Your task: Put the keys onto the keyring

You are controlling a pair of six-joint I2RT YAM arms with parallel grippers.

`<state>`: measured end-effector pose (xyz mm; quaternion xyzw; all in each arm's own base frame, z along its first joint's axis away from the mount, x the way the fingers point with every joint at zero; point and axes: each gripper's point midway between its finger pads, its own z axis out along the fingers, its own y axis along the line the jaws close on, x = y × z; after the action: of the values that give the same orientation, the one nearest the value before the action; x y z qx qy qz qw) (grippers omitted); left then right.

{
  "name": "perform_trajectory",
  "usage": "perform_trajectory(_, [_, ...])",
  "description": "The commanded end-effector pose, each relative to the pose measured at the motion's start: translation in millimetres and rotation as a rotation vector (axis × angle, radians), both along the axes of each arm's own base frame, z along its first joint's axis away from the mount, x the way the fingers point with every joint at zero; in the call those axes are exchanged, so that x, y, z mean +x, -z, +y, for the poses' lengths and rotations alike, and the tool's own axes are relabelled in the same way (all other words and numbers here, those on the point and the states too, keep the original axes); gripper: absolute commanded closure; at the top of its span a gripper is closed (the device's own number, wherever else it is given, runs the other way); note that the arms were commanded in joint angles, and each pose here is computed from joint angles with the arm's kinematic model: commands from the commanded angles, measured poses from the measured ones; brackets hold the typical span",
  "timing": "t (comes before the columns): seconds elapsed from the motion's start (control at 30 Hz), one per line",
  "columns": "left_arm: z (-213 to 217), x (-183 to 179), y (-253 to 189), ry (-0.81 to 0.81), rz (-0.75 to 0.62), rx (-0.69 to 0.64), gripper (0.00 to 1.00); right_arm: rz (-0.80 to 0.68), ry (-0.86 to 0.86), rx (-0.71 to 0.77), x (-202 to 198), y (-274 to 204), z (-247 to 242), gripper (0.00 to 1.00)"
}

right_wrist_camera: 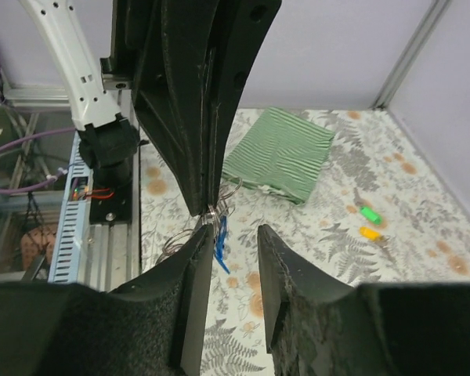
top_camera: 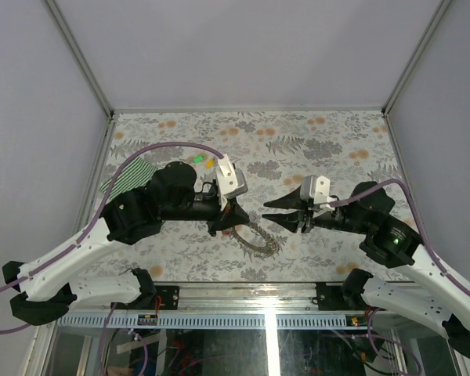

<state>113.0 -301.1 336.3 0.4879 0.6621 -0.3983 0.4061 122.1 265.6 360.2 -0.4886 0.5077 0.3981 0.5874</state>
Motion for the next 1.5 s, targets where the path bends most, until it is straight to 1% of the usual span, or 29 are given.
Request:
perform_trajectory(0.0, [6, 1, -26, 0.022, -0.122, -0.061, 1.0, 0.004, -0.076, -0.009, -13, -10, 4, 0.66])
perform_trajectory(0.1, [11, 9, -36, -0.035, -0.183, -0.117, 1.0, 0.036, -0.081, -0.051, -11, 2, 7, 0.68])
perform_trajectory(0.2, [16, 9, -50, -0.06, -0.243, -0.236, 1.0, 0.078, -0.084, -0.069, -11, 13, 10, 0.69])
perform_trajectory(0.33, [24, 12, -70, -0.126, -0.302, -0.411, 1.0, 0.125, -0.114, -0.032, -15, 12, 15, 0.71])
perform_trajectory(0.47, [27, 22, -67, -0.2, -0.291, -0.437, 1.0, 0.178, -0.172, 0.035, -24, 2, 22, 0.73])
perform_trajectory(0.57, [22, 26, -59, -0.21, -0.271, -0.426, 1.0, 0.216, -0.208, 0.075, -28, -4, 28, 0.74])
perform_trajectory(0.7, [17, 31, -56, -0.224, -0.26, -0.434, 1.0, 0.263, -0.226, 0.073, -29, 0, 33, 0.75])
perform_trajectory(0.8, [16, 33, -59, -0.231, -0.269, -0.469, 1.0, 0.278, -0.238, 0.061, -30, 3, 34, 0.76])
perform_trajectory(0.93, [15, 28, -62, -0.205, -0.294, -0.552, 1.0, 0.249, -0.208, 0.063, -26, 2, 31, 0.74])
perform_trajectory(1.0, [14, 21, -65, -0.172, -0.301, -0.626, 1.0, 0.245, -0.202, 0.064, -25, 2, 31, 0.74])
perform_trajectory(1.03, [15, 16, -75, -0.153, -0.313, -0.695, 1.0, 0.245, -0.205, 0.065, -26, 2, 31, 0.74])
perform_trajectory(1.17, [14, 3, -77, -0.094, -0.291, -0.832, 1.0, 0.245, -0.242, 0.071, -31, 0, 32, 0.74])
perform_trajectory(1.37, [18, -13, -80, -0.017, -0.281, -0.962, 1.0, 0.118, -0.226, 0.077, -42, -23, 10, 0.71])
perform_trajectory(1.47, [22, -22, -85, 0.022, -0.29, -1.013, 1.0, 0.053, -0.16, 0.097, -40, -38, -4, 0.69])
